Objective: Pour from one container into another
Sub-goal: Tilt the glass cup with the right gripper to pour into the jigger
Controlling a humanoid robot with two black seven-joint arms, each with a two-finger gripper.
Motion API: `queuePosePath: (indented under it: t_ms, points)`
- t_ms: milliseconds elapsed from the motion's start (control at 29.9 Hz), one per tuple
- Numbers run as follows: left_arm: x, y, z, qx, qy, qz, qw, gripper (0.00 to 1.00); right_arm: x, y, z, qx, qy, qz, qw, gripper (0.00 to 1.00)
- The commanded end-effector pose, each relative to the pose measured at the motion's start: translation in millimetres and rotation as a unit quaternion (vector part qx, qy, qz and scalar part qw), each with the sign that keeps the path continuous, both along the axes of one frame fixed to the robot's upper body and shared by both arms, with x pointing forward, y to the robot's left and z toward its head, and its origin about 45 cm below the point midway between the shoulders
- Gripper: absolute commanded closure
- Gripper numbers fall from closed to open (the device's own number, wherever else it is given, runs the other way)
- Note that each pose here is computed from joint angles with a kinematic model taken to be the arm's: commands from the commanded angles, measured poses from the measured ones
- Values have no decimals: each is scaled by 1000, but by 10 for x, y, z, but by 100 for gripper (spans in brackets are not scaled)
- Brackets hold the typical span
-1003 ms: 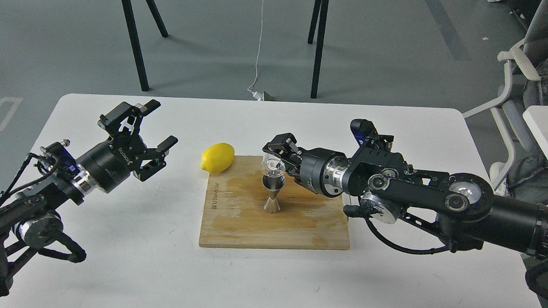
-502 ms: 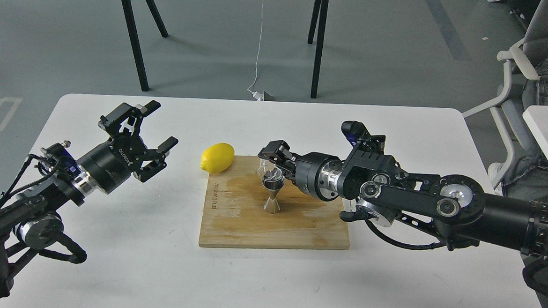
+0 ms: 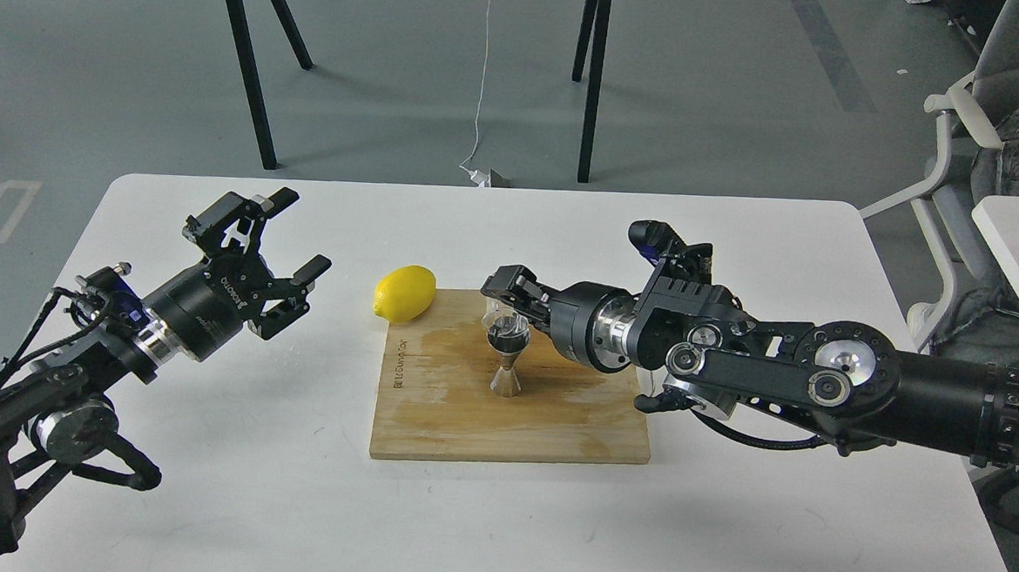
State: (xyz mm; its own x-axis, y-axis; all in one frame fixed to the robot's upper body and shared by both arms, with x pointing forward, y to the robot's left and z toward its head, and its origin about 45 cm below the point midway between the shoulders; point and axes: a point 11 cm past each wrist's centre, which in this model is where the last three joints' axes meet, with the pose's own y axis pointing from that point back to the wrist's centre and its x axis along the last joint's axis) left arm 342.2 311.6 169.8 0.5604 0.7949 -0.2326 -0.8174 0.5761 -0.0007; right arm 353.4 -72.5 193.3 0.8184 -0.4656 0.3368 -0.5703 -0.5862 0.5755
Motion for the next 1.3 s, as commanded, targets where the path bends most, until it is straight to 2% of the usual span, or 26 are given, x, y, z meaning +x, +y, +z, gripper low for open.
queuePosePath:
  t_ms: [0, 1271]
  points:
    - [4, -1, 5, 0, -1, 0, 1000, 3, 5, 2, 9, -2, -3, 2, 1000, 50]
    - [-5, -5, -7, -1, 1, 0, 1000, 3, 49, -1, 61, -47, -49, 38, 997, 49]
